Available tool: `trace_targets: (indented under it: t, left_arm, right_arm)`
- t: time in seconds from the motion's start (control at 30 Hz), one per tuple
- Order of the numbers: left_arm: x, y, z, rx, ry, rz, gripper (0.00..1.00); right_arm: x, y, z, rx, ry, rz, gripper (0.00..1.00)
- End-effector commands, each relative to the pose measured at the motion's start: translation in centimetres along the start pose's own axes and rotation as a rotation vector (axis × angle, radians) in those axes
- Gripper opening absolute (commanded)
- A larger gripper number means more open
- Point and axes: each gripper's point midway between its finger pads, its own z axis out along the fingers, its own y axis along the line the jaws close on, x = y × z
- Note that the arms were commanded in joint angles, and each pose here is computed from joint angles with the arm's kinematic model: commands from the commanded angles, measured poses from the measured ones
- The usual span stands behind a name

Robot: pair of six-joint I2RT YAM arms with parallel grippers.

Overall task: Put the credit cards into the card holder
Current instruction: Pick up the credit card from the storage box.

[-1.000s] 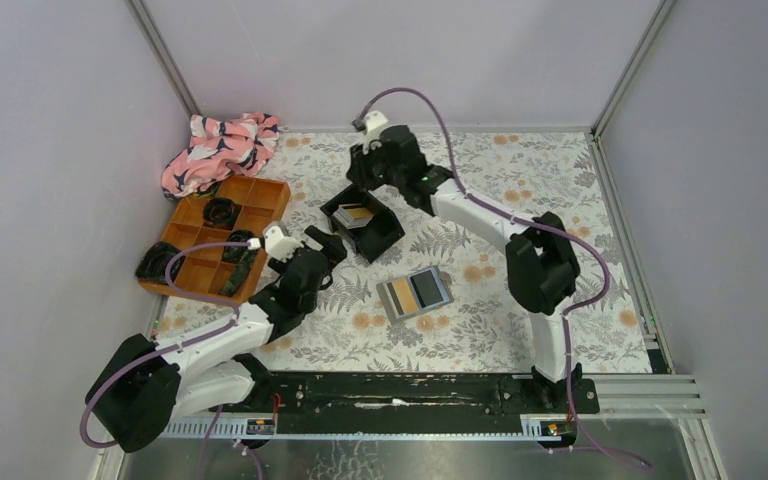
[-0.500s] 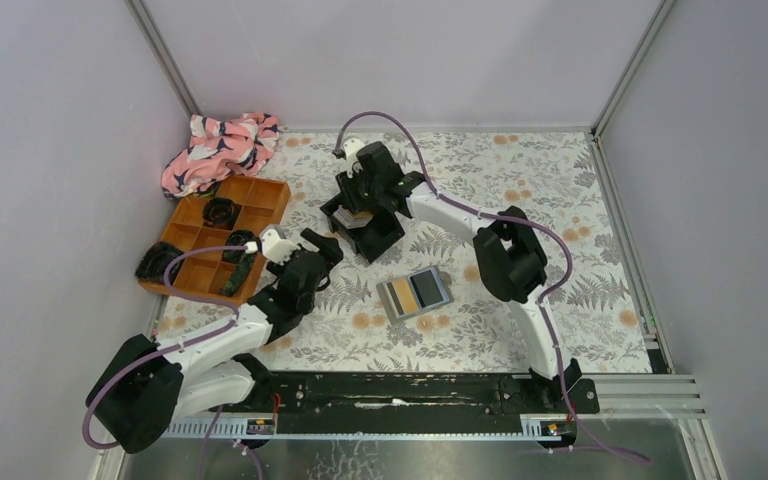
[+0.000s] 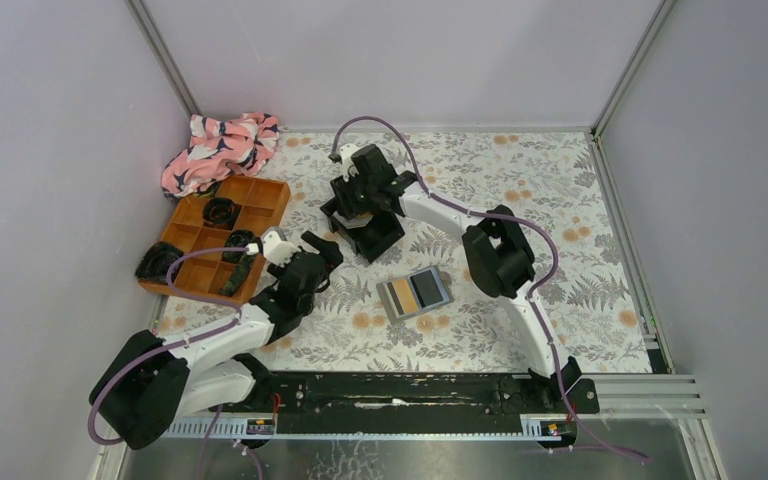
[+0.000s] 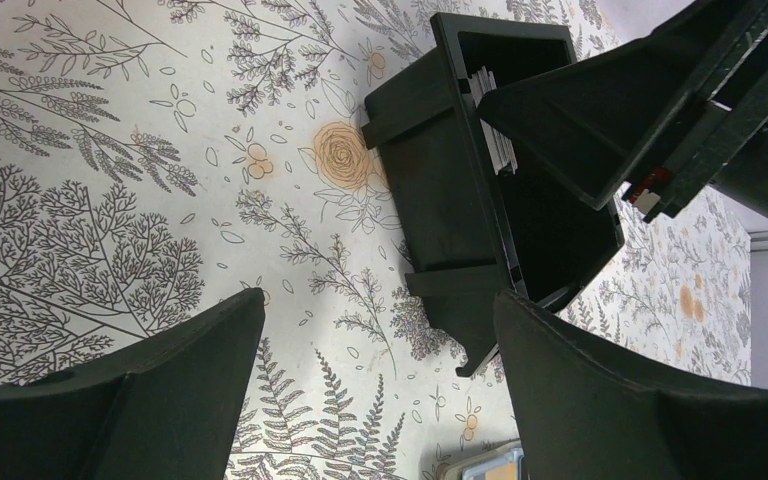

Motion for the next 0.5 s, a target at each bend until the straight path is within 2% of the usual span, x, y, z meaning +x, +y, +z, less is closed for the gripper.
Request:
trace_targets:
  t: [0.0, 0.17, 0.47]
  left_arm:
    - [-0.6, -0.6, 0.3, 0.030, -0.028, -0.045, 0.91]
    - [-0.5, -0.7, 0.4, 0.032, -0.022, -0.048, 0.91]
    - [-0.4, -1.0, 0.5, 0.040, -0.015, -0.054, 0.91]
  right_arm:
    - [-1.4, 0.3, -0.1, -0.051, -0.012, 0.048, 0.52]
    - [-0.8, 0.0, -0.1, -0.102, 0.002, 0.125, 0.51]
    - [-1.4, 1.4, -0.8, -0.165, 0.007, 0.160, 0.41]
